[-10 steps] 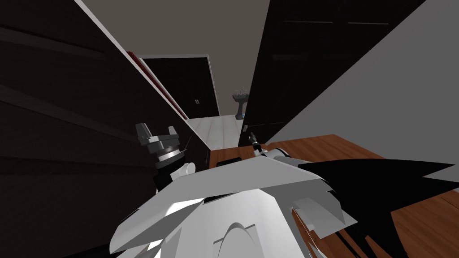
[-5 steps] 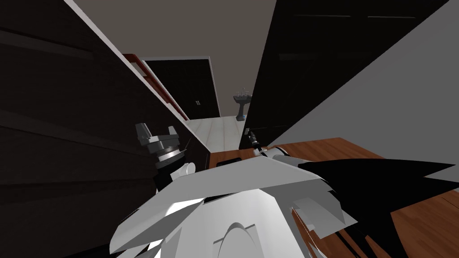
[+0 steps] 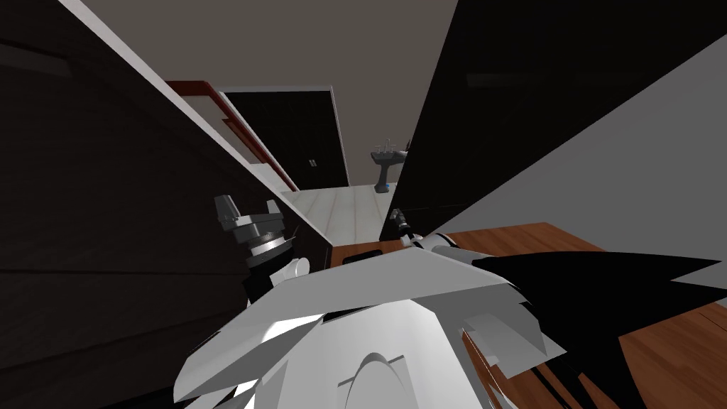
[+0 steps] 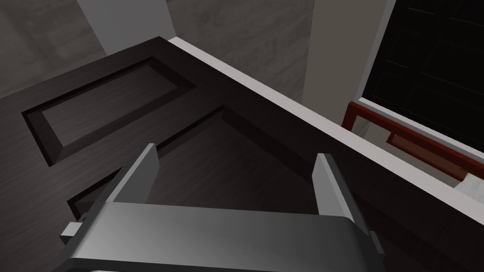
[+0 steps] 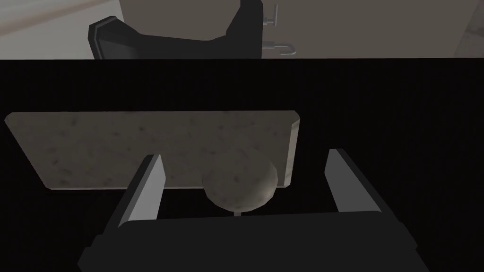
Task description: Pull the door open
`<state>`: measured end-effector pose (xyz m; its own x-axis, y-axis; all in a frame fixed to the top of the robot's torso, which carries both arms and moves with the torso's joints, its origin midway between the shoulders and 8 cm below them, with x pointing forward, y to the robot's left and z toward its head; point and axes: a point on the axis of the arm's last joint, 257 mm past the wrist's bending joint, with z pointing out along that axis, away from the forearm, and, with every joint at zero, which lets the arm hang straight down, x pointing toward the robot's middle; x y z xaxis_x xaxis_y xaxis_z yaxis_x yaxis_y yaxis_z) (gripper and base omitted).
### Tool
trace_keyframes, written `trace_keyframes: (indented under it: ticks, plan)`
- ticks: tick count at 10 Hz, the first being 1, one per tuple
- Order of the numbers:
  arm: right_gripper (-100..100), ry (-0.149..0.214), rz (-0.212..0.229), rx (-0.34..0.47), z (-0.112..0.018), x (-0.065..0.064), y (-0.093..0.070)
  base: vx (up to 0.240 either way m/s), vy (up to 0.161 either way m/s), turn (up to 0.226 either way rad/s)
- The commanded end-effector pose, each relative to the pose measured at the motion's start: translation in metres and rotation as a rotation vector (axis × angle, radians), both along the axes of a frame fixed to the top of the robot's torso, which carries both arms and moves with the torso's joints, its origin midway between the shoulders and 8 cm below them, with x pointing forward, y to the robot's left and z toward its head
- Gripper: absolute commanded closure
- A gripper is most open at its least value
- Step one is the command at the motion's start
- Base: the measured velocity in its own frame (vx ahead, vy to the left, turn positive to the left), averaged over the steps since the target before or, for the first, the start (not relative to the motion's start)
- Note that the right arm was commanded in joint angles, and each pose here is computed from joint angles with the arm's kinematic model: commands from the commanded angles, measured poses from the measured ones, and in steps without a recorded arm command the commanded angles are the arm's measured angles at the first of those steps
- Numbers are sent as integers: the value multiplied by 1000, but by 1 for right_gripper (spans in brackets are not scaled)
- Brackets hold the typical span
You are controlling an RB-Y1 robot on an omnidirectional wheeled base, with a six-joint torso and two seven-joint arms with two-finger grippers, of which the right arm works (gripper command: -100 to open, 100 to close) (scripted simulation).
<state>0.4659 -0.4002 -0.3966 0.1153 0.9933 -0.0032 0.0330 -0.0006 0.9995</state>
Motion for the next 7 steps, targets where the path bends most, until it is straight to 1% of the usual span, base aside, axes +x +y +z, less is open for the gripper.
trace_keyframes:
  ticks: [1, 6, 7]
  plan:
    - [100, -6, -1, -1, 3, 3, -1, -25, 11, 10]
    - [100, -6, -1, -1, 3, 3, -1, -7, 1, 4]
    - [100, -7, 23, -1, 2, 0, 4, -101, -48, 63]
